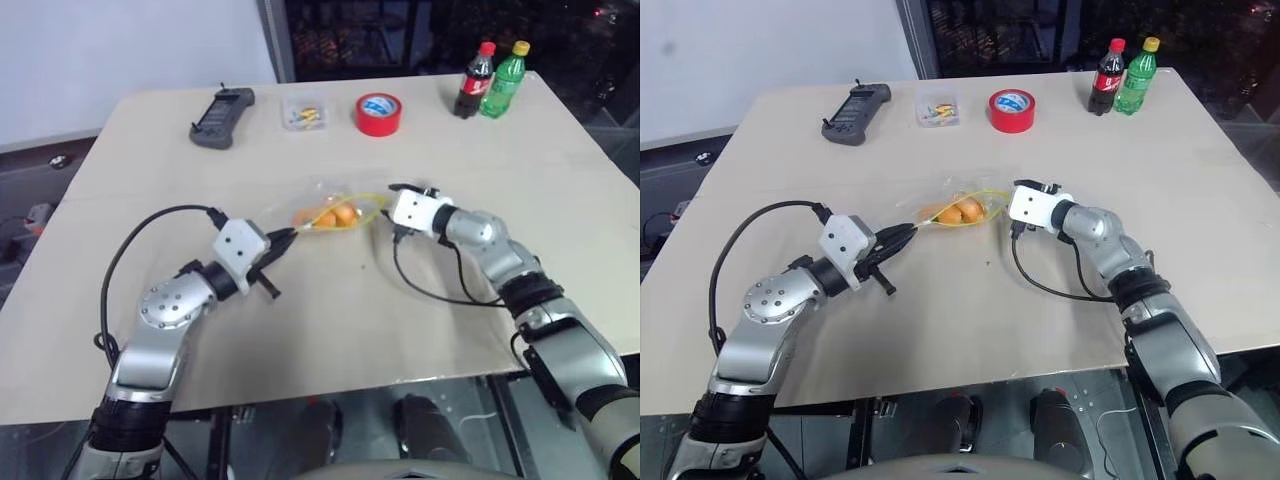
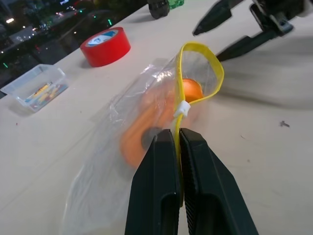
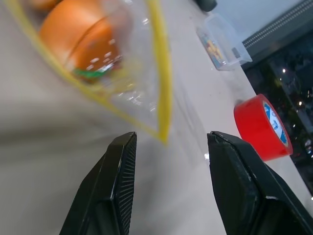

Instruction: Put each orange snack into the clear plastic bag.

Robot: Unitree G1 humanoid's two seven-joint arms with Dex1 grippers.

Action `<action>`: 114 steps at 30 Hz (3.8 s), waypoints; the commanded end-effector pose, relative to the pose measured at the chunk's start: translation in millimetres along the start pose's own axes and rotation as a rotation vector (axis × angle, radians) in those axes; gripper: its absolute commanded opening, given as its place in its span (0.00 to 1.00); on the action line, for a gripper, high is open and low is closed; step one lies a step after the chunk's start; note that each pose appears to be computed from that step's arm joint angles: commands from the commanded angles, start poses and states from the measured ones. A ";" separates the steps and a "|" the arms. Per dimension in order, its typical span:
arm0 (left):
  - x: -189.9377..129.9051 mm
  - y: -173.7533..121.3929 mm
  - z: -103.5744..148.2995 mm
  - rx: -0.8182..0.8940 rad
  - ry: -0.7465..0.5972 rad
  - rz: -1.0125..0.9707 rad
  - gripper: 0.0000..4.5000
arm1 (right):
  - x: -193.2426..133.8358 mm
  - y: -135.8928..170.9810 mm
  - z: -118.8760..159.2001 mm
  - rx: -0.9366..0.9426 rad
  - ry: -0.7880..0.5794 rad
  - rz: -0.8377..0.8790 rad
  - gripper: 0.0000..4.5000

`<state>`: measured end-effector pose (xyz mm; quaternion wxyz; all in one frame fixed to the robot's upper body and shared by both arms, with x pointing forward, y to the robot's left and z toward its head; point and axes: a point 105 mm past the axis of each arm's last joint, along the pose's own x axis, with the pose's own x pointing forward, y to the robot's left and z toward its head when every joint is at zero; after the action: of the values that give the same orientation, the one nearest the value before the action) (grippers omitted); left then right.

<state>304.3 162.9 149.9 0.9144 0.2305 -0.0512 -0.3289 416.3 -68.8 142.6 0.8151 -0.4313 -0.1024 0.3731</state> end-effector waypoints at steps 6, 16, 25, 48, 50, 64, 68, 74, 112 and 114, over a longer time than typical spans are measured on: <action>-5.1 3.8 15.6 0.050 -0.042 0.015 0.00 | 3.9 -9.9 16.9 -0.017 -0.064 0.012 0.52; -8.1 3.9 15.7 0.053 -0.044 0.014 0.00 | 8.4 -11.5 13.2 -0.004 -0.062 0.025 0.03; 17.0 47.8 27.5 0.100 -0.082 0.097 0.00 | -11.6 -90.7 2.4 -0.029 0.037 -0.261 0.03; 34.6 59.4 40.2 0.113 -0.168 0.112 0.00 | -29.7 0.5 18.7 0.248 -0.003 -0.061 0.50; 30.8 56.7 39.4 0.117 -0.164 0.103 0.00 | -19.1 -1.3 16.6 0.239 0.009 -0.072 0.50; 9.6 53.3 35.9 0.113 -0.128 0.124 0.00 | 20.3 -19.4 19.5 0.164 -0.028 -0.059 0.50; 6.6 52.9 34.0 0.112 -0.119 0.132 0.00 | 21.8 -12.8 27.8 0.163 -0.078 -0.003 0.45; 6.2 51.9 33.2 0.117 -0.118 0.129 0.00 | 22.2 -13.9 28.6 0.154 -0.093 0.008 0.01; 42.3 3.2 33.1 0.339 -0.181 -0.007 0.00 | -97.3 -1.3 40.3 -0.124 0.023 0.003 0.74; 42.5 -0.8 34.3 0.376 -0.184 -0.027 0.00 | -84.3 6.4 66.1 -0.129 -0.053 0.036 0.74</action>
<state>334.5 128.0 166.9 0.8594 0.3446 -0.1629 -0.3408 333.1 -110.9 174.4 0.7931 -0.4772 -0.0987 0.3654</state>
